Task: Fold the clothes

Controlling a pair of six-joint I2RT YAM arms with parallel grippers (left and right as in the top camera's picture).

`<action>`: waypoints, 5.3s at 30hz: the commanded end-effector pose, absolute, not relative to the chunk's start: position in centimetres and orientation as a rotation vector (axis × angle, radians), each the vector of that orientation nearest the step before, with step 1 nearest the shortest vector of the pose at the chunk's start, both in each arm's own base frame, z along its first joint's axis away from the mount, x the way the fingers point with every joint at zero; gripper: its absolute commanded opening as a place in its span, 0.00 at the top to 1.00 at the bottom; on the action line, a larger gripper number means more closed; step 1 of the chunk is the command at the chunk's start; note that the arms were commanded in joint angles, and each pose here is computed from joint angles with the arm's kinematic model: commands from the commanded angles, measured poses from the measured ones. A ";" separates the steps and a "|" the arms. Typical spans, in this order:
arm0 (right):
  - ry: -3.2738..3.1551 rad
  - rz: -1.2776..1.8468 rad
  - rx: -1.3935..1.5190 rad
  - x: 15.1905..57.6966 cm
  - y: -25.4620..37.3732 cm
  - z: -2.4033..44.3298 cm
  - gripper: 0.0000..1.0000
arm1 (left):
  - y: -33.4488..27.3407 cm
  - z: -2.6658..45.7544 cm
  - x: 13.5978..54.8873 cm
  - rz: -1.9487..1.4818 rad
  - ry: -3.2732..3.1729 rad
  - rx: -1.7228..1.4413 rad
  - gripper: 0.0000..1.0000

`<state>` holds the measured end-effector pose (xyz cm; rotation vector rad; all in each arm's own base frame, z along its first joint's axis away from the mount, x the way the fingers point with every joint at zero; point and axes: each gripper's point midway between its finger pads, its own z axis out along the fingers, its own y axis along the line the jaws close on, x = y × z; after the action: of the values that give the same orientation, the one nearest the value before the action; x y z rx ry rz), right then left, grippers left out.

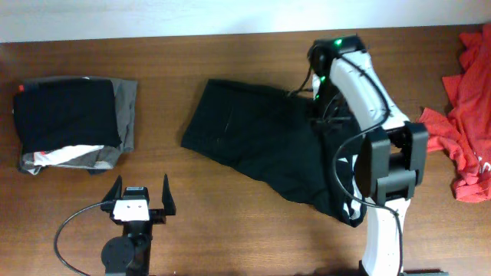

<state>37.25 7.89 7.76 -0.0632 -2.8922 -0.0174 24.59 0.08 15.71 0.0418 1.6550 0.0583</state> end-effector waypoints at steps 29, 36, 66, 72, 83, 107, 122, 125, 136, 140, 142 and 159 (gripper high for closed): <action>-3.025 -0.170 -0.248 40.4 0.8 10.2 0.62 | -0.3 15.6 24.6 0.053 1.650 0.066 0.01; -3.002 -0.265 -0.222 40.3 2.9 9.4 0.90 | -0.3 15.6 24.6 0.053 1.650 0.066 0.01; -3.365 -0.142 -0.146 46.5 3.0 -2.2 0.93 | -0.3 15.6 24.6 0.053 1.650 0.066 0.01; -3.383 -0.338 -0.010 47.6 5.1 -0.3 0.75 | -0.3 15.6 24.6 0.053 1.650 0.066 0.01; -3.394 -0.160 -0.026 49.2 2.9 10.0 0.61 | -0.2 15.8 24.6 0.056 1.644 0.063 0.01; -3.259 -0.295 0.111 44.3 -8.1 9.9 0.34 | -1.4 15.8 24.6 -0.003 1.642 0.116 0.01; -3.042 -0.364 -0.730 42.2 -7.6 3.5 0.39 | -1.4 15.8 24.6 -0.003 1.642 0.116 0.01; -3.062 -0.454 -0.728 43.0 -6.9 2.9 0.39 | -1.4 15.8 24.6 -0.004 1.642 0.117 0.01; -3.082 -0.578 -0.760 44.4 -6.0 3.2 0.47 | -1.4 15.8 24.6 -0.004 1.641 0.117 0.01; -3.128 -0.585 -0.756 45.4 -6.3 3.3 0.78 | -1.4 16.0 24.6 -0.004 1.633 0.117 0.01; -3.141 -0.586 -0.755 45.7 -6.3 3.3 0.89 | -1.9 16.2 24.6 -0.025 1.622 0.137 0.01; -3.142 -0.554 -0.742 45.4 -6.6 3.2 0.96 | -4.4 24.8 26.9 -0.198 1.756 0.198 0.01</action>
<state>45.60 -6.34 3.51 -0.7470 -3.1466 -0.5651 25.37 -3.32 22.40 0.1666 1.7118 -0.1319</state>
